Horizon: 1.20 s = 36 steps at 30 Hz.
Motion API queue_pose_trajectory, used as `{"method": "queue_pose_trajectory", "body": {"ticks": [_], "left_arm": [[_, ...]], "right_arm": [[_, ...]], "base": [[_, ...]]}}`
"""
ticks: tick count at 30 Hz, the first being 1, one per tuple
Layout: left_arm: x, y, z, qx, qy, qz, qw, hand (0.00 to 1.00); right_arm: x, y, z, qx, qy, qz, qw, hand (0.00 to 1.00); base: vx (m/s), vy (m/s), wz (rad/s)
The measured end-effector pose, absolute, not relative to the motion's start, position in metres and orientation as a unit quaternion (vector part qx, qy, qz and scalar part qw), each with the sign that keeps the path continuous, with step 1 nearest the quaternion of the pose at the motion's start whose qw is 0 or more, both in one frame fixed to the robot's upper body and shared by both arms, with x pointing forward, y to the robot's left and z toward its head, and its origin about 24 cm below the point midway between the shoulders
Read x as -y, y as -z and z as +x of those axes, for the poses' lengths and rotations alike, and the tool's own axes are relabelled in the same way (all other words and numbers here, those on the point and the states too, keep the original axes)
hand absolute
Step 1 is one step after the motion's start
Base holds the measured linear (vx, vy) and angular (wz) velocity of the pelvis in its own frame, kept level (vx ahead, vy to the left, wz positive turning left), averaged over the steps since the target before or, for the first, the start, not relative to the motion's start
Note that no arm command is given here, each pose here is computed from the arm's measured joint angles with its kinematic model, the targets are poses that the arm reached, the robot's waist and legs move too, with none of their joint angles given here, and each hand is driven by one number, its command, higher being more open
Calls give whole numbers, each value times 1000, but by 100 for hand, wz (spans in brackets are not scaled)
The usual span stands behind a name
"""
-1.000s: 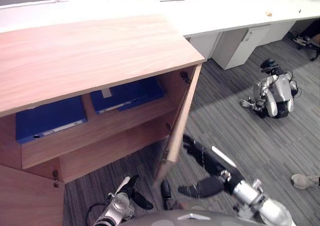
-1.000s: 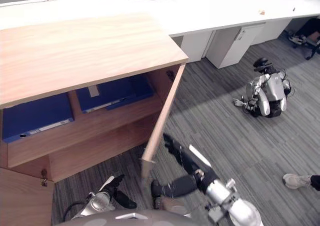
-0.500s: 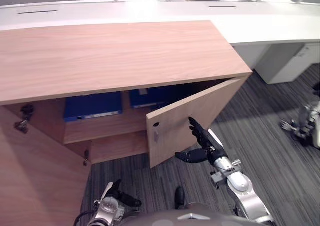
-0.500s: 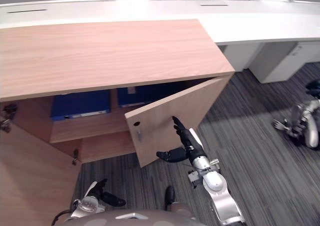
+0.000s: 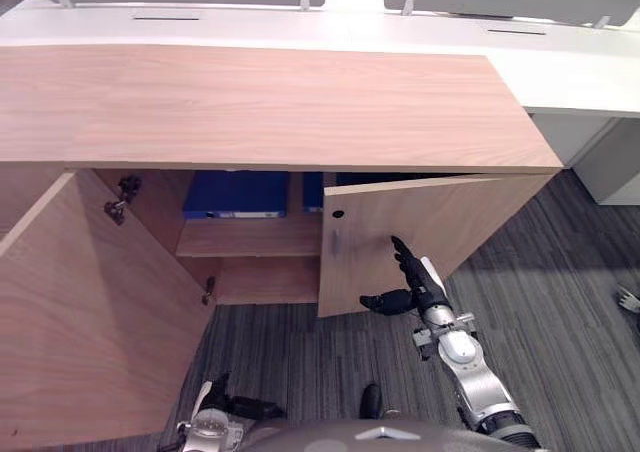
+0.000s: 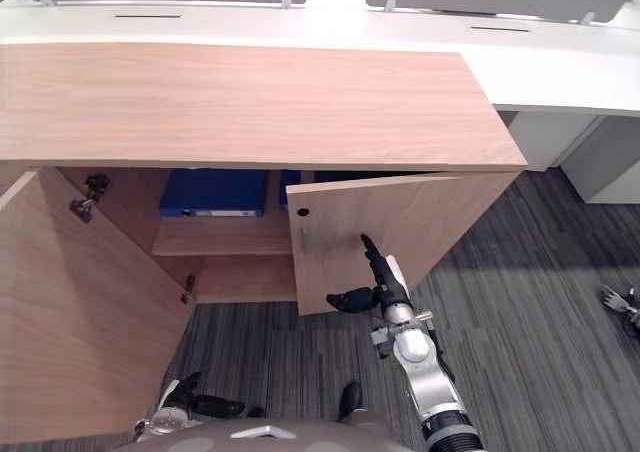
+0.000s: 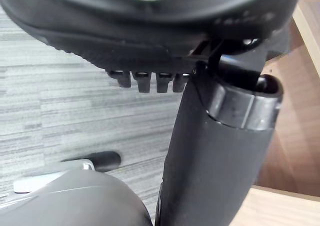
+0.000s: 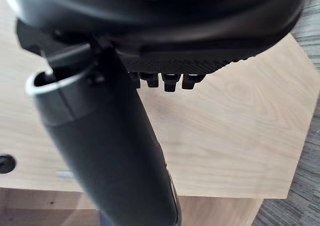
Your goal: Walk over to the cabinet, pick up the folder, carry it to the office cabinet, place the folder inside the office cabinet, then close the office cabinet door
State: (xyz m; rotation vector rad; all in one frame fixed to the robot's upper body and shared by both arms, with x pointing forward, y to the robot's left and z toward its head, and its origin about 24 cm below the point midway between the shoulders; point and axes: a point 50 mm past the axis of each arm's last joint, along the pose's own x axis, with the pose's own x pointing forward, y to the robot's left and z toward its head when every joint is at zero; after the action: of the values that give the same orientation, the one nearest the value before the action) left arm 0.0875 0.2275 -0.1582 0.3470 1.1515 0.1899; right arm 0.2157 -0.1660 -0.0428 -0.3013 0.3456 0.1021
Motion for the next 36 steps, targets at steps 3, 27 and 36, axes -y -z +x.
{"method": "queue_pose_trajectory", "body": {"ticks": [3, 27, 36], "left_arm": [[-225, 159, 85, -543, -94, 155, 820, 100], [-225, 152, 80, -498, -221, 23, 838, 100], [-273, 136, 66, -430, -402, -74, 805, 100]], "right_arm": [[177, 58, 209, -210, -21, -148, 966, 100], [191, 130, 144, -411, 23, -155, 898, 100], [190, 124, 160, -392, 25, -160, 905, 100]], "base": [[58, 1, 19], [20, 12, 28], [33, 2, 38]]}}
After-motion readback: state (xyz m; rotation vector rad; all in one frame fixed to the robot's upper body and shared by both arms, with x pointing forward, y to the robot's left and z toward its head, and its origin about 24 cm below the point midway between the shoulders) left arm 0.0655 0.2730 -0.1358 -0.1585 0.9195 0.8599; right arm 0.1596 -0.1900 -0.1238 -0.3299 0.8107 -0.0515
